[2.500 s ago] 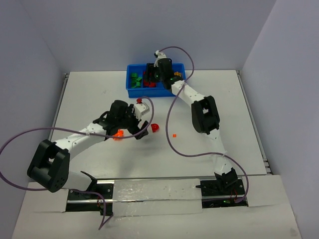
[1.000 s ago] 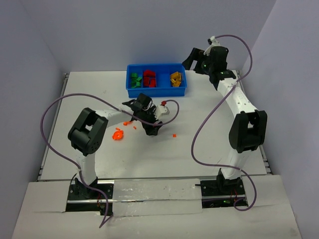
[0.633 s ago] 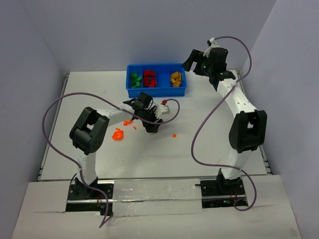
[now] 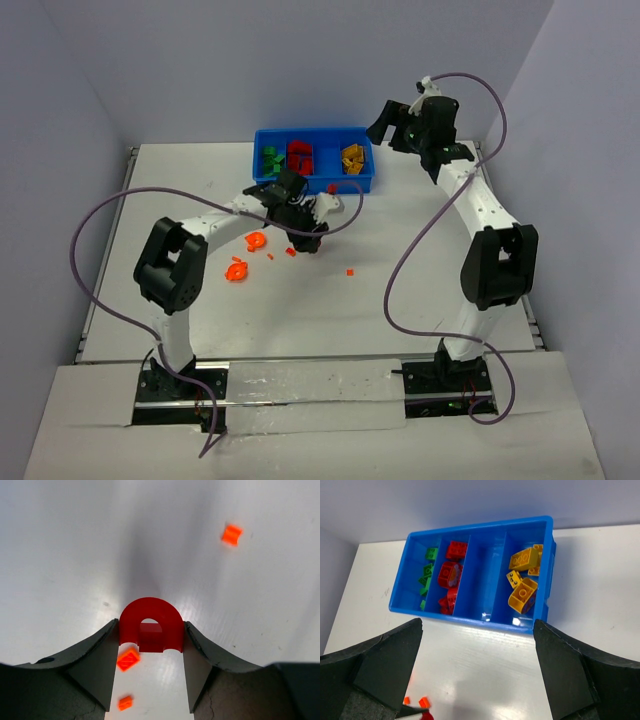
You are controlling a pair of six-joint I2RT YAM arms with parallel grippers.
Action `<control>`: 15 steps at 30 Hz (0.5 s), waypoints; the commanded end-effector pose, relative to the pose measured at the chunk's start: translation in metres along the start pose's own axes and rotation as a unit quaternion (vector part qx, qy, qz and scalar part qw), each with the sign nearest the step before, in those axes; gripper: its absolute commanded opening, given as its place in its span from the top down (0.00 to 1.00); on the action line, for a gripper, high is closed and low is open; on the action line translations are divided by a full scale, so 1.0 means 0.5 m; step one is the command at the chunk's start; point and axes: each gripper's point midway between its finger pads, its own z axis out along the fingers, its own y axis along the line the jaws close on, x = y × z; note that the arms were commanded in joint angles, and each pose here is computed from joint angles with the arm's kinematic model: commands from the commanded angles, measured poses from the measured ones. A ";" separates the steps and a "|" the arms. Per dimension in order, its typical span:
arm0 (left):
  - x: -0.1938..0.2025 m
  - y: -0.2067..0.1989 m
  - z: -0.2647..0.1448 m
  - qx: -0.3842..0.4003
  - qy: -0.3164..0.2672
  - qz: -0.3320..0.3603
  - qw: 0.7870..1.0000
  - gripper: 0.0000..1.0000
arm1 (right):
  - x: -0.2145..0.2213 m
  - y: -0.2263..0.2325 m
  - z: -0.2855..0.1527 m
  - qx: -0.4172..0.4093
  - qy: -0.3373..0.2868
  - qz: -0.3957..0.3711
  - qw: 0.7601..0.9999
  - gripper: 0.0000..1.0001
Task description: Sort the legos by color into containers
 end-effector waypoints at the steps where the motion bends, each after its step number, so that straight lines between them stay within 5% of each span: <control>1: -0.200 0.064 -0.158 -0.059 -0.132 0.015 0.989 0.72 | -0.048 0.024 -0.061 -0.007 -0.035 -0.024 0.999 0.00; 9: -0.282 0.308 -0.258 -0.194 -0.233 -0.069 0.950 0.76 | -0.007 0.007 -0.106 0.013 -0.019 -0.053 0.998 0.00; 15: -0.340 0.404 -0.263 -0.229 -0.294 -0.082 0.924 0.76 | 0.028 -0.016 -0.137 0.035 -0.010 -0.075 0.997 0.00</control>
